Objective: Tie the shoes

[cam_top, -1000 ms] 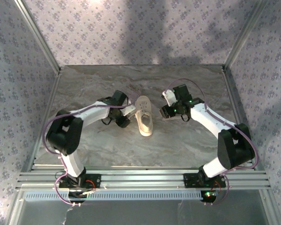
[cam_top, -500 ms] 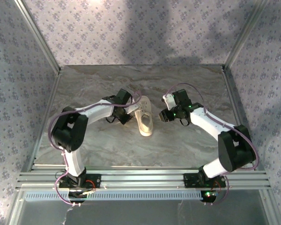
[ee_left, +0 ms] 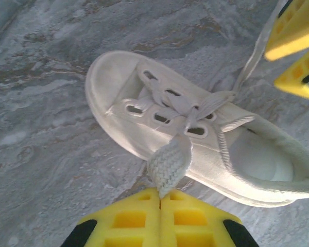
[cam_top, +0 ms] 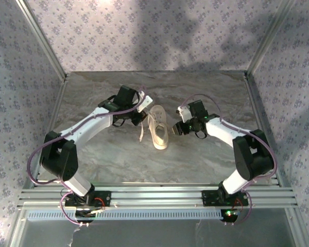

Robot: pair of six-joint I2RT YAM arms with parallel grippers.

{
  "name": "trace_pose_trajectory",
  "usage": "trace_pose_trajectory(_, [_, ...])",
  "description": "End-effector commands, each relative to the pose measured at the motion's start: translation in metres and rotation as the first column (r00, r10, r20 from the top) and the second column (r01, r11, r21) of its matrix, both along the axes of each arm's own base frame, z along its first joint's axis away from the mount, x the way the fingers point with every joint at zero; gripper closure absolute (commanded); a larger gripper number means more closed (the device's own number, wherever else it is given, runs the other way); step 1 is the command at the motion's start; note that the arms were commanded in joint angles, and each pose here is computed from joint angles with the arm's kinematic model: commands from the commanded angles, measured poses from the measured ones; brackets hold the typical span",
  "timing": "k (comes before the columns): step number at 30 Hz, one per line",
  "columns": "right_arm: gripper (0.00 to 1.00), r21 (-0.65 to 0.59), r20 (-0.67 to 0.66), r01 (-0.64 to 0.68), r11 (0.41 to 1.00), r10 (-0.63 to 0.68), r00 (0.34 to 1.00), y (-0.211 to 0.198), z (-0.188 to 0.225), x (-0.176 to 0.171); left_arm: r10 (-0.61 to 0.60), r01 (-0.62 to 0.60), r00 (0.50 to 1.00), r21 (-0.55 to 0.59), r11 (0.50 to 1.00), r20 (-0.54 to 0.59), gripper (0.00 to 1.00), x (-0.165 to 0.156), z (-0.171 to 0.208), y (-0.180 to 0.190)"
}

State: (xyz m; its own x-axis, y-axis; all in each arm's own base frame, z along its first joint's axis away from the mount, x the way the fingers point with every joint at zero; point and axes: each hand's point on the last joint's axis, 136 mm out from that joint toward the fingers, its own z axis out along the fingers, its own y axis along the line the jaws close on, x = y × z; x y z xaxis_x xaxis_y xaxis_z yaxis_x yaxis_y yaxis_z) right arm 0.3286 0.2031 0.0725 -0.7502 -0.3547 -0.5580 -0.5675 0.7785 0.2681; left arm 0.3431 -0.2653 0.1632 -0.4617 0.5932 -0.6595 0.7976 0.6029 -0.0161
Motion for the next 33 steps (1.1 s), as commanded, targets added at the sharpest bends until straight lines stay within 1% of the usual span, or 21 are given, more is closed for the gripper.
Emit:
trace_pose_trajectory(1, [0.62, 0.037, -0.074, -0.04, 0.999, 0.043, 0.996, 0.016, -0.011, -0.02, -0.024, 0.021, 0.999, -0.072, 0.997, -0.038, 1.0, -0.007, -0.002, -0.009])
trace_pose_trajectory(3, [0.65, 0.056, -0.092, -0.067, 0.996, 0.072, 0.993, 0.026, -0.014, -0.03, -0.017, 0.014, 0.999, -0.091, 0.996, -0.037, 1.0, -0.007, 0.0, -0.007])
trace_pose_trajectory(8, [0.68, 0.11, -0.109, -0.14, 0.984, 0.152, 0.982, 0.059, -0.015, -0.05, 0.01, -0.016, 0.999, -0.155, 0.988, -0.034, 1.0, -0.005, 0.014, 0.004])
trace_pose_trajectory(11, [0.68, 0.149, -0.103, -0.165, 0.975, 0.181, 0.978, 0.076, -0.012, -0.055, 0.024, -0.029, 0.999, -0.182, 0.983, -0.032, 1.0, -0.004, 0.018, 0.01])
trace_pose_trajectory(14, [0.68, 0.146, -0.064, -0.163, 0.976, 0.174, 0.983, 0.079, -0.004, -0.053, 0.031, -0.038, 0.999, -0.185, 0.982, -0.044, 1.0, -0.005, 0.014, 0.016])
trace_pose_trajectory(20, [0.63, 0.105, 0.07, -0.12, 0.987, 0.113, 0.991, 0.054, 0.031, -0.035, 0.009, -0.024, 0.997, -0.207, 0.978, -0.073, 1.0, -0.011, 0.007, 0.016])
trace_pose_trajectory(23, [0.57, 0.1, 0.146, -0.117, 0.988, 0.102, 0.984, 0.05, 0.051, -0.021, -0.008, -0.012, 0.996, -0.22, 0.975, -0.089, 1.0, -0.012, 0.004, 0.013])
trace_pose_trajectory(27, [0.52, 0.093, 0.252, -0.183, 0.979, 0.155, 0.955, 0.069, 0.068, -0.002, -0.018, -0.007, 0.994, -0.231, 0.973, -0.103, 1.0, -0.012, 0.003, 0.011])
trace_pose_trajectory(33, [0.51, 0.082, 0.366, -0.274, 0.958, 0.226, 0.903, 0.107, 0.072, 0.026, -0.026, -0.008, 0.992, -0.256, 0.967, -0.127, 1.0, -0.01, 0.004, 0.011])
